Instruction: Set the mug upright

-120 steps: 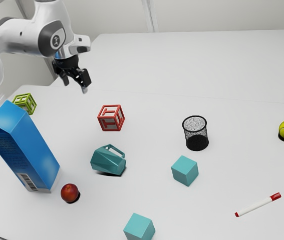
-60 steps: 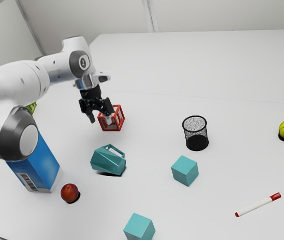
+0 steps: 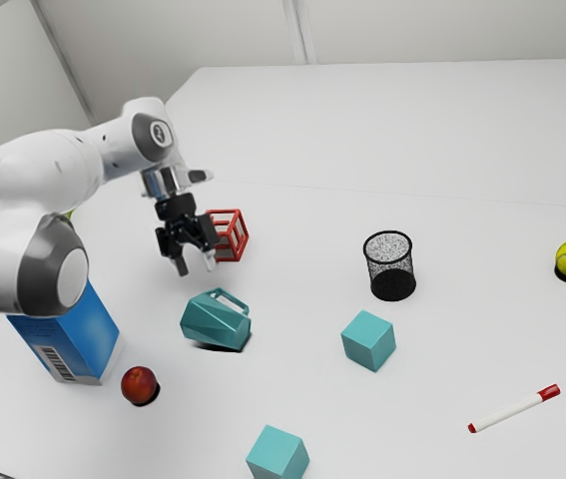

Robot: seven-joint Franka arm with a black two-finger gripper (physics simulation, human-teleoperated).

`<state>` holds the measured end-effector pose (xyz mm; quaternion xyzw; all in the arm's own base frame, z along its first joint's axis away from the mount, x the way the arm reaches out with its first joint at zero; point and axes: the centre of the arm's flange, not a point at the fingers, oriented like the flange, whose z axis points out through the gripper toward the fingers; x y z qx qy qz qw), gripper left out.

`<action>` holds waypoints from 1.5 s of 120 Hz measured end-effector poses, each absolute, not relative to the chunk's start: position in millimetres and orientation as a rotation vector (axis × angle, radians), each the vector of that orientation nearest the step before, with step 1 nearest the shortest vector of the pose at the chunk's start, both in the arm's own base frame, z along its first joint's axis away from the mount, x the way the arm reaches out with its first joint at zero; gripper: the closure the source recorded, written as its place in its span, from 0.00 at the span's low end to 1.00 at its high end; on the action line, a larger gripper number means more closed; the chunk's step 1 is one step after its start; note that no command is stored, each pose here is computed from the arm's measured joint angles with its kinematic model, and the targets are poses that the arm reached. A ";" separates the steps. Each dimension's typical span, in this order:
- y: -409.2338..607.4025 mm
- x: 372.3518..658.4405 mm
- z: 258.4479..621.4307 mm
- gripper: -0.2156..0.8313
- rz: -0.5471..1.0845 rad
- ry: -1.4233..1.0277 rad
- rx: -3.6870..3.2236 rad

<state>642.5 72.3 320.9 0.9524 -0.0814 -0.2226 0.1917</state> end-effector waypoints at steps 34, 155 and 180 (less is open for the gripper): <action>61.1 632.2 313.5 0.21 -0.702 -0.262 2.563; 34.4 608.2 292.4 0.64 -0.753 -0.220 2.383; 29.9 611.4 297.0 0.85 -0.718 -0.199 2.365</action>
